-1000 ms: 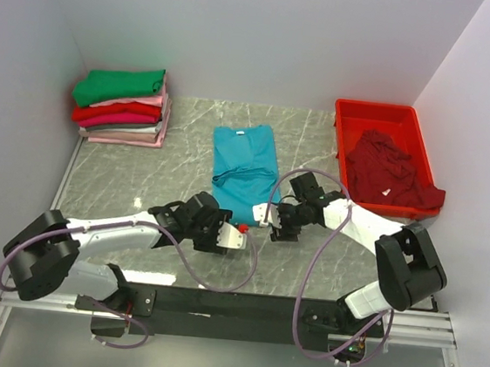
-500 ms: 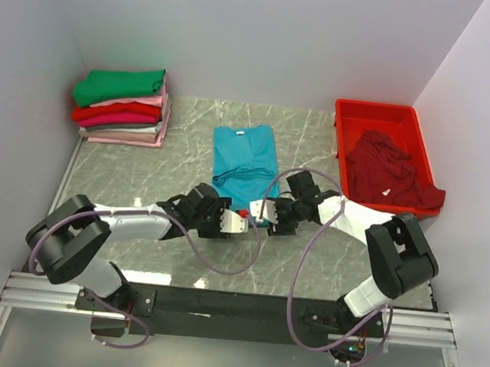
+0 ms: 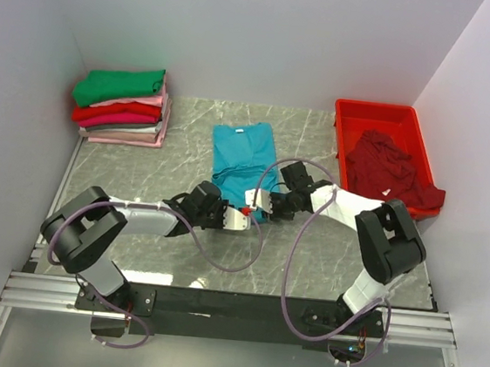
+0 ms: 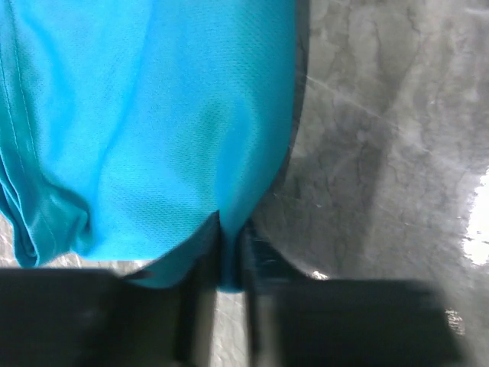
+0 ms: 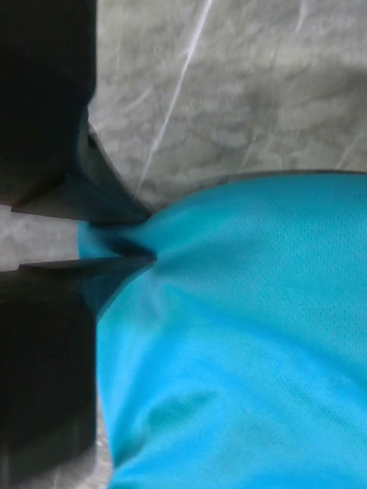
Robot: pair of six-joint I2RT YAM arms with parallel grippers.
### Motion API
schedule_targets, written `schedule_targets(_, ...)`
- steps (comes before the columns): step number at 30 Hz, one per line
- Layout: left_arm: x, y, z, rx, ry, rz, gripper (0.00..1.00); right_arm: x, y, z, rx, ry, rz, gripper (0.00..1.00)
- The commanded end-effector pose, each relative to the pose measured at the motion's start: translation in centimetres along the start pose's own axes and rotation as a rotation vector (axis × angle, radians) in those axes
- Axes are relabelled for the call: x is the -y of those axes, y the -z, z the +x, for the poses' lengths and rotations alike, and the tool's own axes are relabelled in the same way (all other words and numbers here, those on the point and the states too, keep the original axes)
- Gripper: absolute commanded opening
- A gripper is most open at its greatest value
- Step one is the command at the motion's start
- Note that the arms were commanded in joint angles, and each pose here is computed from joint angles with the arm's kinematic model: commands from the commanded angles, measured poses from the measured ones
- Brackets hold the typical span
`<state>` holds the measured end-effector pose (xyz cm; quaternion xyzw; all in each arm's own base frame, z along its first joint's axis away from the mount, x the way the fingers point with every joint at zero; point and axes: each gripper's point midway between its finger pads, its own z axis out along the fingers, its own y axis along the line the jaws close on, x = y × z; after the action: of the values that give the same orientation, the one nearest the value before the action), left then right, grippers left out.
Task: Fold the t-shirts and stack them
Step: Fold the tshirt
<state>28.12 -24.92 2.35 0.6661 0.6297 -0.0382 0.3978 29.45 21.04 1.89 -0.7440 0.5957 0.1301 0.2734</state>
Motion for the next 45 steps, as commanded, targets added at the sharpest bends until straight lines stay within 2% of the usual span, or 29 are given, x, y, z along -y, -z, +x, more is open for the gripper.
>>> schedule_targets(1, 1.5, -0.2, 1.7, -0.056, 0.013, 0.065, 0.11, 0.3, 0.3, -0.2, -0.033, -0.055, -0.046, 0.17)
schedule_targets(2, 1.6, -0.1, 1.5, -0.046, 0.013, 0.072, 0.01, 0.2, 0.3, 0.0, -0.043, -0.062, -0.048, 0.14)
schedule_targets(3, 1.6, 0.2, 1.2, -0.035, 0.013, 0.074, 0.01, 0.4, 0.6, -0.2, -0.036, -0.065, -0.045, 0.07)
schedule_targets(7, 2.4, 1.7, -0.1, 0.011, 0.027, 0.132, 0.0, -0.7, 2.3, -1.1, -0.006, -0.098, -0.109, 0.04)
schedule_targets(8, 3.0, 2.0, -0.5, 0.022, 0.031, 0.16, 0.0, -1.1, 2.7, -1.3, 0.009, -0.104, -0.129, 0.0)
schedule_targets(12, 5.3, 4.4, -3.5, 0.093, 0.042, 0.279, 0.01, -4.0, 5.2, -2.8, 0.071, -0.065, -0.213, 0.0)
schedule_targets(14, 7.4, 5.6, -4.4, 0.098, 0.045, 0.357, 0.01, -6.3, 6.5, -3.1, 0.084, -0.07, -0.251, 0.0)
schedule_targets(17, 9.3, 8.0, -7.1, 0.169, 0.075, 0.441, 0.01, -9.6, 8.1, -3.7, 0.124, -0.067, -0.294, 0.0)
schedule_targets(19, 9.5, 9.5, -8.6, 0.221, 0.099, 0.448, 0.01, -11.4, 8.8, -3.6, 0.13, -0.081, -0.314, 0.0)
schedule_targets(22, 9.1, 11.0, -10.0, 0.286, 0.099, 0.43, 0.0, -11.4, 10.0, -4.2, 0.141, -0.078, -0.262, 0.0)
schedule_targets(27, 5.4, 9.9, -9.4, 0.27, 0.042, 0.313, 0.0, -6.0, 10.9, -6.2, 0.144, -0.153, -0.105, 0.0)
schedule_targets(30, 1.8, 8.4, -7.7, 0.235, 0.052, 0.266, 0.0, -2.0, 10.3, -6.4, 0.12, -0.205, -0.033, 0.0)
schedule_targets(33, -2.9, 7.2, -5.9, 0.216, 0.078, 0.19, 0.0, 4.1, 10.4, -7.6, 0.112, -0.268, 0.082, 0.0)
schedule_targets(35, -7.0, 6.9, -5.0, 0.214, 0.096, 0.104, 0.0, 6.6, 8.9, -7.0, 0.096, -0.31, 0.095, 0.0)
schedule_targets(37, -9.9, 5.8, -3.4, 0.204, 0.128, 0.051, 0.0, 10.1, 9.3, -7.4, 0.102, -0.346, 0.16, 0.0)
schedule_targets(41, -14.6, 4.3, -1.8, 0.219, 0.169, -0.048, 0.0, 15.0, 6.9, -5.9, 0.07, -0.438, 0.232, 0.0)
schedule_targets(45, -16.9, 1.8, 0.3, 0.194, 0.206, -0.088, 0.0, 19.0, 6.5, -4.7, 0.06, -0.52, 0.317, 0.0)
